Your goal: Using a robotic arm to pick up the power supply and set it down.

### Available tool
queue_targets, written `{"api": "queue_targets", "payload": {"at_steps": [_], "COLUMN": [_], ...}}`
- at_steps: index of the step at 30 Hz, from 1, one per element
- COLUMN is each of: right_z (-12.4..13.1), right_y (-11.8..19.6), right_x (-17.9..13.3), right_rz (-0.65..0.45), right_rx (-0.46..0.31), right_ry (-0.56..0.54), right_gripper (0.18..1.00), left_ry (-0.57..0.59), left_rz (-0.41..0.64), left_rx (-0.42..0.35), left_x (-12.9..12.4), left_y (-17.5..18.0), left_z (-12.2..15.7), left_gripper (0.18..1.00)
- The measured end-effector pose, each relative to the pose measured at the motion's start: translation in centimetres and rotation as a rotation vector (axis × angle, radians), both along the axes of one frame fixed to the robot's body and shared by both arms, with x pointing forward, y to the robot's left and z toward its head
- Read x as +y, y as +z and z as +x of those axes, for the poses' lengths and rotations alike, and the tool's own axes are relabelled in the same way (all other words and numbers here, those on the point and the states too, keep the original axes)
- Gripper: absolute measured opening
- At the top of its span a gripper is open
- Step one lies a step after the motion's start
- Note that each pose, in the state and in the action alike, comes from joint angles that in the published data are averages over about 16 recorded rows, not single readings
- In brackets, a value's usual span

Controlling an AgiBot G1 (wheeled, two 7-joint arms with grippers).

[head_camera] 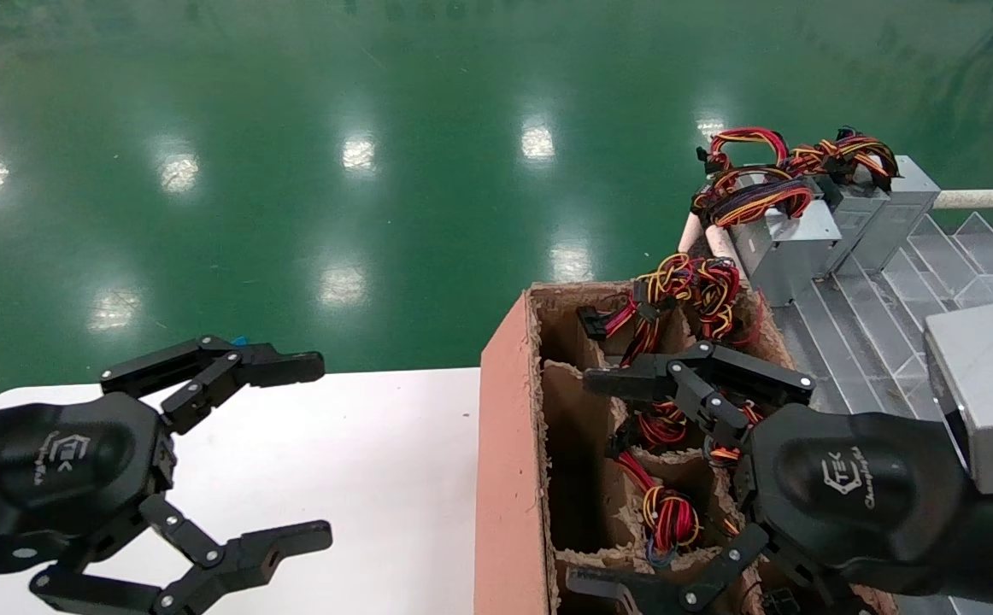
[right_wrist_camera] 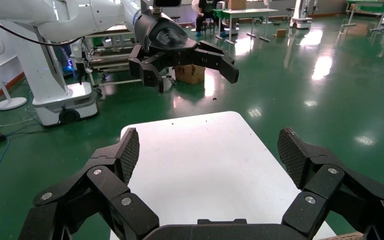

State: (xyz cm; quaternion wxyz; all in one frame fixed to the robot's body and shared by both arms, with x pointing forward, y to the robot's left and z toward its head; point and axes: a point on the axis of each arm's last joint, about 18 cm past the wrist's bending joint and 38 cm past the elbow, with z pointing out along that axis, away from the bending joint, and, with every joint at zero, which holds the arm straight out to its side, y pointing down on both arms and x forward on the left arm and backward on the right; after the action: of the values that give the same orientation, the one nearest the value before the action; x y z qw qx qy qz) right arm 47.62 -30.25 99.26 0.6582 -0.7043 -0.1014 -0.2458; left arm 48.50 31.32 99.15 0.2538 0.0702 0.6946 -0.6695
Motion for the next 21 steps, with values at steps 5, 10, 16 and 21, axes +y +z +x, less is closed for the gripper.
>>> {"api": "queue_targets", "payload": {"at_steps": [5,10,16,21], "right_z": [0.00,0.00,0.00,0.00], "right_y": [0.00,0.00,0.00,0.00], "right_x": [0.00,0.00,0.00,0.00], "right_rz": [0.000,0.000,0.000,0.000], "right_rx": [0.000,0.000,0.000,0.000], "right_ry": [0.000,0.000,0.000,0.000], "right_gripper": [1.000,1.000,1.000,1.000], "left_ry": [0.000,0.000,0.000,0.000], "left_rz": [0.000,0.000,0.000,0.000], "left_rx": [0.000,0.000,0.000,0.000], "left_x": [0.00,0.00,0.00,0.00], "left_y": [0.00,0.00,0.00,0.00], "left_z": [0.00,0.00,0.00,0.00], "left_gripper": [1.001,1.001,1.001,1.001]}}
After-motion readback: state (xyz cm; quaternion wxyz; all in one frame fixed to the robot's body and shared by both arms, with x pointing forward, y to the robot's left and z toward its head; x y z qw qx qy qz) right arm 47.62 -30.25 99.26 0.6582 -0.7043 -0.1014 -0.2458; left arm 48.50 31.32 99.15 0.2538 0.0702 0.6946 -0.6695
